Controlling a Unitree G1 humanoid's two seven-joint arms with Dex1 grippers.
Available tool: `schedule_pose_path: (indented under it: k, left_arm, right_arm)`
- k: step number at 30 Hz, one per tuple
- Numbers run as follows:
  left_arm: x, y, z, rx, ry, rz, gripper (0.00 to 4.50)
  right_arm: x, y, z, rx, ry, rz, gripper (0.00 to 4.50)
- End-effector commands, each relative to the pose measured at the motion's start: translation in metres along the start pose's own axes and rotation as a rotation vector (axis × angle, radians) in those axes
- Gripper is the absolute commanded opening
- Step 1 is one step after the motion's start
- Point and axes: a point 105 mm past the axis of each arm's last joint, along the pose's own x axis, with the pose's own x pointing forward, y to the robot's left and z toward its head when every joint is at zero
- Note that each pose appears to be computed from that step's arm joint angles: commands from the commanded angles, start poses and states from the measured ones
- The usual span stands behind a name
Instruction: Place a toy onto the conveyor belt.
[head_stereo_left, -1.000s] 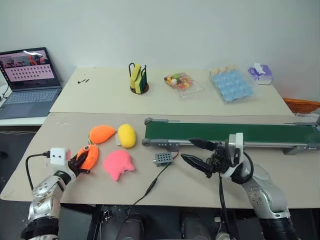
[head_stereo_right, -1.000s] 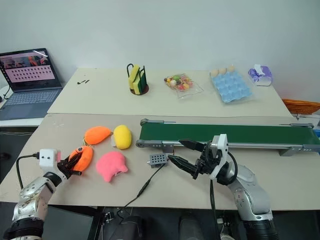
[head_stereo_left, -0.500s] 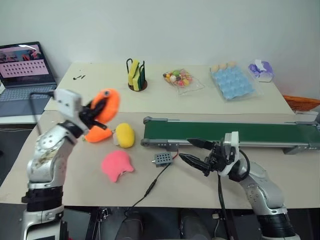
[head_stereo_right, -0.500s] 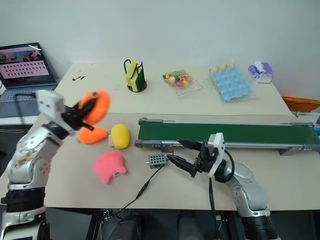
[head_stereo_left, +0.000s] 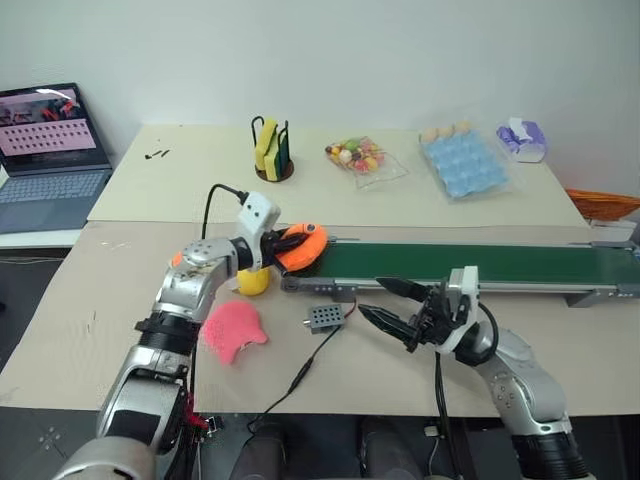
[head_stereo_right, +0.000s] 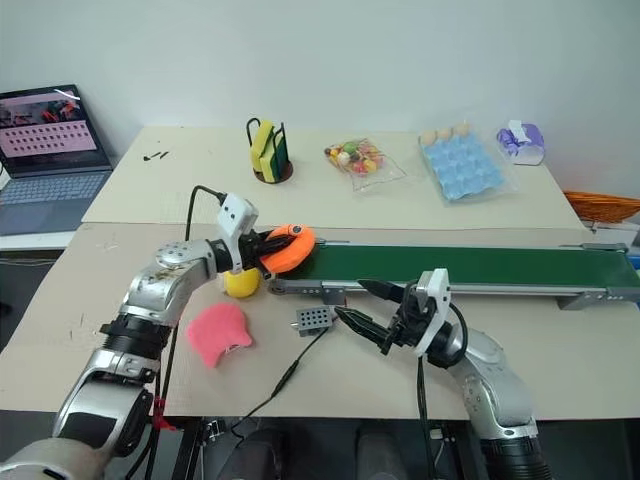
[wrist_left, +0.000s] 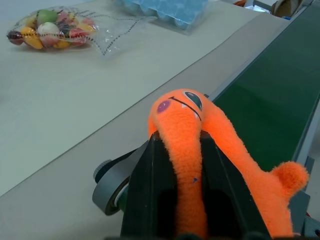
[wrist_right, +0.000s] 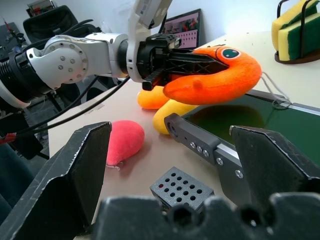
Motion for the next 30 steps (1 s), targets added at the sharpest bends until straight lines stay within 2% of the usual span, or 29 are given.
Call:
schedule_pose_path:
  k: [1,4,6,10,20,24,26,30]
  left_arm:
    - [0.007,-0.005,0.015,0.069,-0.050,-0.037,1.15]
    - [0.008,-0.013,0.023,0.085,-0.079,-0.078,2.26]
    - [0.007,-0.012,0.027,0.094,-0.091,-0.074,2.82]
    - [0.003,-0.011,0.037,0.112,-0.117,-0.070,4.43]
    - [-0.011,-0.020,0.064,0.104,-0.214,-0.092,4.48]
    - [-0.032,-0.018,0.071,0.124,-0.267,-0.069,4.48]
    - [-0.046,-0.016,0.064,0.104,-0.264,-0.058,4.48]
    - [-0.081,-0.016,0.033,0.060,-0.173,-0.066,4.48]
  right_arm:
    - [0.000,0.005,0.014,-0.055,-0.048,0.005,4.50]
    - [0.000,0.005,0.015,-0.055,-0.050,0.002,4.50]
    - [-0.001,0.005,0.015,-0.056,-0.050,0.001,4.50]
    - [-0.002,0.005,0.015,-0.059,-0.049,0.006,4.50]
    - [0.000,0.001,0.016,-0.056,-0.047,0.021,4.50]
    - [0.002,0.001,0.016,-0.059,-0.044,0.028,4.50]
    - [0.002,0.002,0.015,-0.058,-0.040,0.030,4.50]
    - [-0.001,0.004,0.010,-0.060,-0.010,0.040,4.50]
